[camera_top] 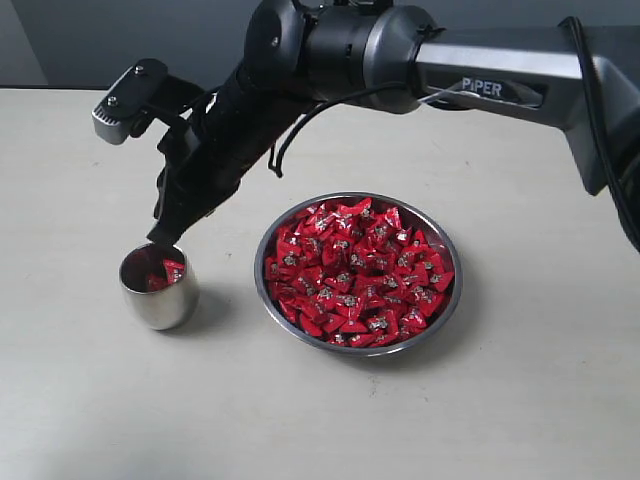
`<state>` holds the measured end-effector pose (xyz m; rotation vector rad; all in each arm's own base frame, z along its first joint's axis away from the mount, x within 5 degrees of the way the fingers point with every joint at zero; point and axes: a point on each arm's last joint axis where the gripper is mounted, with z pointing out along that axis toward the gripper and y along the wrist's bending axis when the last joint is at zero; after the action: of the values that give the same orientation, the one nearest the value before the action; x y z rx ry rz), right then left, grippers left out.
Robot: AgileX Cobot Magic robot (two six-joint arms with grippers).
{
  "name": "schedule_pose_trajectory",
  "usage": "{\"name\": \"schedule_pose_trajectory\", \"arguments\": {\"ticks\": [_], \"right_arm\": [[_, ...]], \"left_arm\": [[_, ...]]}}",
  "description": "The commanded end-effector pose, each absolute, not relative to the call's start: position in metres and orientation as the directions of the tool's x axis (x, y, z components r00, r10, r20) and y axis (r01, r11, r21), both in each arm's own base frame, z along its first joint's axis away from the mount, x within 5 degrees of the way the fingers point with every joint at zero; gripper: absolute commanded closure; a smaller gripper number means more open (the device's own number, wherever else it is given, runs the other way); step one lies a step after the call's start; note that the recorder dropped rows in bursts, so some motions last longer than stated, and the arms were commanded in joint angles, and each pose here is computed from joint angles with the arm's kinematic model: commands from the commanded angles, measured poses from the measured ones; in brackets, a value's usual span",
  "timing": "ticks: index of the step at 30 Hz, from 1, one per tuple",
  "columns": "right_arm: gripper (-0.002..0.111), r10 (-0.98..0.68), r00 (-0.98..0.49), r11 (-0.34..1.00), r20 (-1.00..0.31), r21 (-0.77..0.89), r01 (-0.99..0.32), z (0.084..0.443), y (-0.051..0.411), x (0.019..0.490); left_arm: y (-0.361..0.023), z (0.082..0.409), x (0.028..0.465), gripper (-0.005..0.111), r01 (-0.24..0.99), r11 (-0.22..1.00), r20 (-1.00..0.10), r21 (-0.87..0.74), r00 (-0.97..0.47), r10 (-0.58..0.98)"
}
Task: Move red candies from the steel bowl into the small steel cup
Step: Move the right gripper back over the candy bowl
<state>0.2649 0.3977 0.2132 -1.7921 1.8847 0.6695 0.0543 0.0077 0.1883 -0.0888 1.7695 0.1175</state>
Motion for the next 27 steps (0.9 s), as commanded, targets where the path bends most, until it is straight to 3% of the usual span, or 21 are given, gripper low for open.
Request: {"name": "schedule_pose_trajectory", "arguments": {"ticks": [1,4,7,11,17,27], "right_arm": [[0.109,-0.734,-0.162,0.149,-0.659,0.076,-0.986,0.226,0.387,0.280],[0.109,-0.642,-0.342,0.374,-0.686,0.108,-0.921,0.234,0.346,0.311],[0.109,-0.509,-0.399,0.561,-0.762,0.058,-0.826,0.249,0.295,0.323],[0.109,-0.340,-0.349,0.742,-0.873,-0.021,-0.670,0.270,0.238,0.304],[0.109,-0.392,-0.402,0.752,-0.828,-0.037,-0.658,0.243,0.204,0.263],[0.109,-0.333,-0.463,0.805,-0.821,0.009,-0.594,0.229,0.187,0.248]], "left_arm": [[0.008,0.187,0.054,0.106,-0.125,0.992,-0.980,0.026,-0.197,0.000],[0.008,0.187,0.054,0.106,-0.125,0.992,-0.980,0.026,-0.197,0.000],[0.008,0.187,0.054,0.106,-0.125,0.992,-0.980,0.026,-0.197,0.000],[0.008,0.187,0.054,0.106,-0.125,0.992,-0.980,0.026,-0.197,0.000],[0.008,0.187,0.054,0.106,-0.125,0.992,-0.980,0.026,-0.197,0.000],[0.008,0.187,0.054,0.106,-0.125,0.992,-0.980,0.026,-0.197,0.000]]}}
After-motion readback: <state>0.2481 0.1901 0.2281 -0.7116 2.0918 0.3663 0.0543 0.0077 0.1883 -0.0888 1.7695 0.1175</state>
